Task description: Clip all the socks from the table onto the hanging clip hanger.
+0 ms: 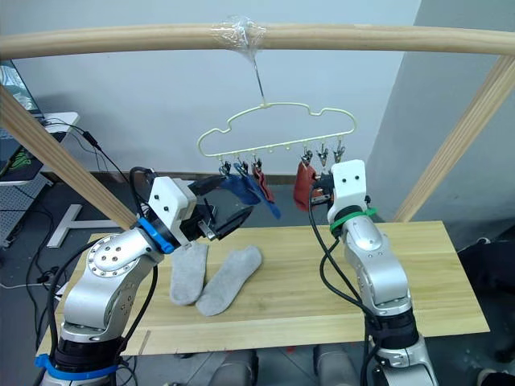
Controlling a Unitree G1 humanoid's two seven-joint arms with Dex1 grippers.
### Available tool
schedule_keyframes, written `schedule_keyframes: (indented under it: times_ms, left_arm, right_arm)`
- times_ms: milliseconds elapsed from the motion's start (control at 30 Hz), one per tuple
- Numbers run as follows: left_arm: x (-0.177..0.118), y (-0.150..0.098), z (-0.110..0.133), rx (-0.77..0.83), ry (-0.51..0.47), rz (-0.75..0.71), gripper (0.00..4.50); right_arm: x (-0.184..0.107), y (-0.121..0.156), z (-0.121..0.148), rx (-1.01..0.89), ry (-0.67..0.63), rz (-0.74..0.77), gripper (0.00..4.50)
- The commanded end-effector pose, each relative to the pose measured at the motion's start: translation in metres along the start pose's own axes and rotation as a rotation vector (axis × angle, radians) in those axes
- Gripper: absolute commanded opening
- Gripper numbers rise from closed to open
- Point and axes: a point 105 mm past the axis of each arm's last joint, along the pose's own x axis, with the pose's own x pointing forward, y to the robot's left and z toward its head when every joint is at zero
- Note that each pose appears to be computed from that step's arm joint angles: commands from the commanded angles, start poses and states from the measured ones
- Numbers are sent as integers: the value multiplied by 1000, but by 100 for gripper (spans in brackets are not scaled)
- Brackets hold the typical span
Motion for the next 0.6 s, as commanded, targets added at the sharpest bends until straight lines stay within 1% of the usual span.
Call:
schedule_keyframes:
  times_ms: [33,100,133,333,567,600]
  left_arm:
    - [-2,1,14,36,-37,-4,427]
    - [-2,1,15,38,-37,-5,427]
    - [-1,1,15,39,-37,-7,427]
    - [0,1,15,42,-39,-8,427]
    - [2,1,16,39,-43,-9,427]
    - [2,0,17,40,-44,-10,427]
  right_arm:
    - [0,-3,14,-20,-70,-22,65]
    - [0,-3,13,-18,-70,-24,101]
    - [1,-3,13,-17,-69,-26,126]
    - [3,-2,14,-8,-74,-31,331]
    - [10,-4,18,3,-86,-47,331]
    - [11,-4,18,3,-88,-46,315]
